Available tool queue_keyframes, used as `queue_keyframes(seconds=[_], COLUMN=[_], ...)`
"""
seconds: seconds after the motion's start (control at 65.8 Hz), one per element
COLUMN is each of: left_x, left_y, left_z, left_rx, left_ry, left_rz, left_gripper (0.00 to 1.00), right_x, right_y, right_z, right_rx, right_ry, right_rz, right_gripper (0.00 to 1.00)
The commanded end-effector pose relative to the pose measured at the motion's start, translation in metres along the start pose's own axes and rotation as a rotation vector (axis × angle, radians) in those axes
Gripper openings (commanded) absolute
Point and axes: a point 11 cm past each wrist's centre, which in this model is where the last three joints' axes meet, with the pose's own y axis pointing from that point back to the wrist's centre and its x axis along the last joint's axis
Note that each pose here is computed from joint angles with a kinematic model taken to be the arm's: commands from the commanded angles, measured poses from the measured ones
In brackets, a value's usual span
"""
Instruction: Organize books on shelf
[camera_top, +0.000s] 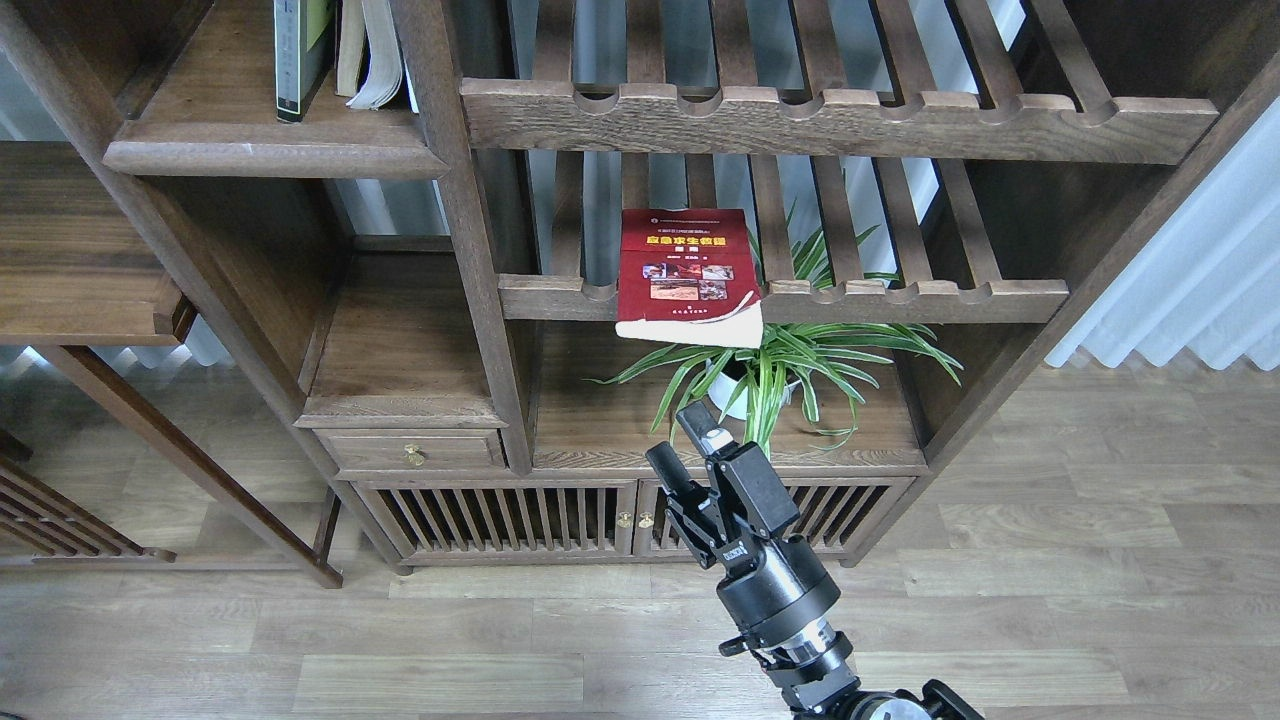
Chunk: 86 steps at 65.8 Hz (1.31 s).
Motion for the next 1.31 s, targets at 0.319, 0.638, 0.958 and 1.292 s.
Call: queue_keyframes(seconds=[0.319, 0.638, 0.958, 1.292], left_x=[0.013, 0.015, 0.002, -0.003], left_y=[-0.007, -0.023, -0.048, -0.058], left_z=[-0.023, -0.028, -0.044, -0.036], left_rx=[0.0, -0.047, 0.011, 0.036], left_ry=[0.083, 0.126, 0.137, 0.099], left_rz=[0.035, 0.055, 0.043, 0.046], left_gripper=[0.02, 0.02, 0.03, 0.03], right_x=[0.0, 0.0, 0.0, 0.0], right_y=[0.0, 0.0, 0.0, 0.0], right_z=[0.001, 0.001, 0.002, 0.004], right_rx=[-0.004, -0.005, -0.009, -0.013], right_ry=[0.001, 0.0, 0.001, 0.0], right_rz=[-0.001, -0.001, 0.001, 0.002], right_gripper=[0.98, 0.98, 0.98, 0.98])
